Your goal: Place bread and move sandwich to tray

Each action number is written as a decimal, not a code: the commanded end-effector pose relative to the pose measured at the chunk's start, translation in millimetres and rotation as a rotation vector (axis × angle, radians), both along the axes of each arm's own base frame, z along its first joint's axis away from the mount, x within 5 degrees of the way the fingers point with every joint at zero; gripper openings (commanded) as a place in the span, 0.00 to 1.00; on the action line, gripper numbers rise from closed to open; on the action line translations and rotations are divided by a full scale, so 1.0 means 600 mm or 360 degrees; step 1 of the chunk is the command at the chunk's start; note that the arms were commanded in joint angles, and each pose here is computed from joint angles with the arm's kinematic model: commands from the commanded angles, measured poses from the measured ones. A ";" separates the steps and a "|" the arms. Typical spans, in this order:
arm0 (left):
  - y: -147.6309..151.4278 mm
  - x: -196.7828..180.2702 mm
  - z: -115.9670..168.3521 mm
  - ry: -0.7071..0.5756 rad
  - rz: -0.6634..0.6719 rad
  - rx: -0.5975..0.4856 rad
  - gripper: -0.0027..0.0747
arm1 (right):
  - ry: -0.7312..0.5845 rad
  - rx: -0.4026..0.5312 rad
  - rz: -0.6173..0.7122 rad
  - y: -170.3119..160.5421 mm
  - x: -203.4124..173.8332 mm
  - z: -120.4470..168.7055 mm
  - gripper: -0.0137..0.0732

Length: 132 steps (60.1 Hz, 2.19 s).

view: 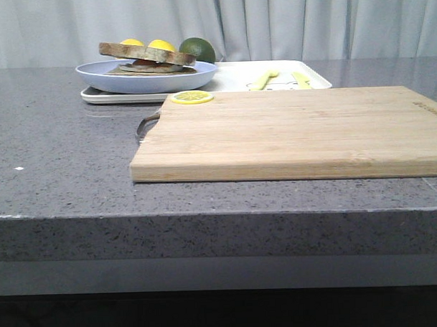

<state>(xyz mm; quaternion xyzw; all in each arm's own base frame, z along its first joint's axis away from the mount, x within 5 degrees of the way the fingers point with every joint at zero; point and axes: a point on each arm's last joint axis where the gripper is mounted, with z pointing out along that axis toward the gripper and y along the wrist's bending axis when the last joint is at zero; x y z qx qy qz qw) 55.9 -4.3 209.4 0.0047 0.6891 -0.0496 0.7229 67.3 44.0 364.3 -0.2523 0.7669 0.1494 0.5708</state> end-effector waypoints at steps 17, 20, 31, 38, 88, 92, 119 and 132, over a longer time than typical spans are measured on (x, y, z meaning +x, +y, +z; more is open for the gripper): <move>0.001 -0.004 0.015 -0.0190 0.0009 -0.0049 0.01 | -0.0140 0.0074 -0.0022 -0.001 0.001 0.025 0.08; 0.001 -0.004 0.015 -0.0190 0.0009 -0.0049 0.01 | -0.0140 0.0074 -0.0022 -0.001 0.001 0.025 0.08; 0.001 -0.004 0.015 -0.0190 0.0009 -0.0049 0.01 | -0.0140 0.0074 -0.0022 -0.001 0.001 0.025 0.08; 0.001 -0.004 0.015 -0.0190 0.0009 -0.0049 0.01 | -0.0140 0.0074 -0.0022 -0.001 0.001 0.025 0.08; 0.001 -0.004 0.015 -0.0187 0.0009 -0.0049 0.01 | -0.0617 0.0168 -0.0836 -0.069 -0.024 -0.178 0.08; 0.001 -0.004 0.015 -0.0187 0.0009 -0.0049 0.01 | -0.0628 0.0164 -0.0870 -0.071 -0.024 -0.207 0.08; 0.001 -0.004 0.015 -0.0187 0.0009 -0.0049 0.01 | -0.0642 0.0178 -0.0841 -0.070 -0.021 -0.261 0.08; 0.001 -0.004 0.015 -0.0187 0.0009 -0.0049 0.01 | -0.0641 0.0179 -0.0834 -0.070 -0.021 -0.261 0.08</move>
